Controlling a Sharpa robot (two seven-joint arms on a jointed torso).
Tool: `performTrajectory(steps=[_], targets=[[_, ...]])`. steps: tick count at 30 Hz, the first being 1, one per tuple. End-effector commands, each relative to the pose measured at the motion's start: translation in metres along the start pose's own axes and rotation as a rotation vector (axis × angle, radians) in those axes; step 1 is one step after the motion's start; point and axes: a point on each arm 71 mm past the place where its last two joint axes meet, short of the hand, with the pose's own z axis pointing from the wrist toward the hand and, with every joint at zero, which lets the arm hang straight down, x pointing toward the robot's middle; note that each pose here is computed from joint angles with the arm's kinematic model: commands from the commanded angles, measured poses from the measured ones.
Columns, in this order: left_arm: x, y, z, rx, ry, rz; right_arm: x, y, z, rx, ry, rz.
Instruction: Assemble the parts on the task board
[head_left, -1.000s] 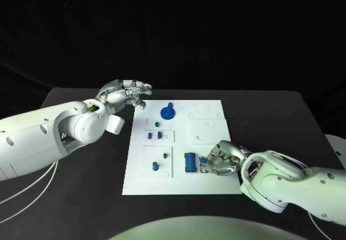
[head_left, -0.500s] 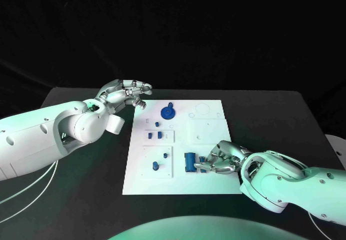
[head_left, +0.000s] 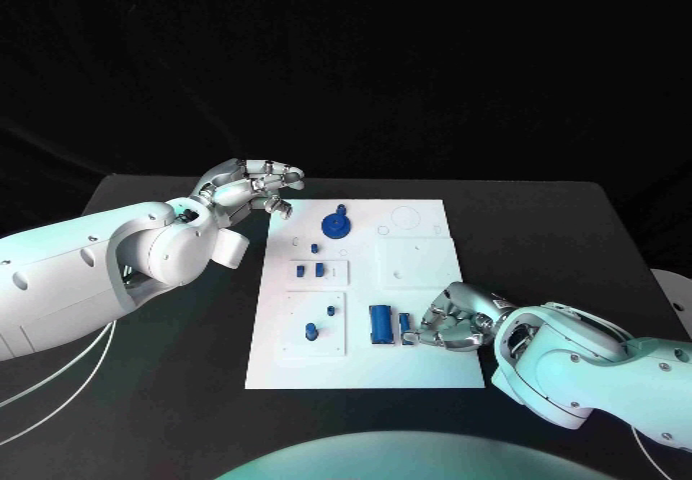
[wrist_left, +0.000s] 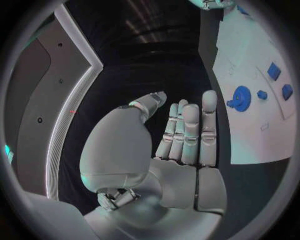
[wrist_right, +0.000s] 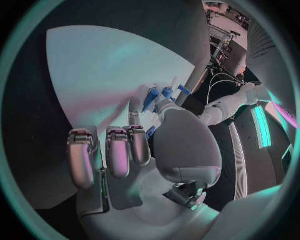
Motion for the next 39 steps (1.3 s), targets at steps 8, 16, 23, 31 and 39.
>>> performTrajectory(steps=[8,16,23,31,39], targets=[[0.0020,-0.0007,0.0002,0.004,0.017,-0.008,0.002,0.001,-0.002,-0.045,0.042,-0.033],[0.0020,-0.0008,-0.0001,0.003,0.016,-0.008,0.003,0.001,0.002,-0.040,0.044,-0.041],[0.0020,-0.0007,0.0000,0.003,0.017,-0.008,0.003,0.001,0.007,-0.033,0.034,-0.044],[0.0017,-0.0006,0.0003,0.008,0.015,-0.009,-0.004,0.004,0.005,-0.111,0.009,0.049],[-0.0001,0.0042,-0.0004,0.028,-0.023,-0.026,-0.042,0.005,0.017,-0.289,-0.087,0.317]])
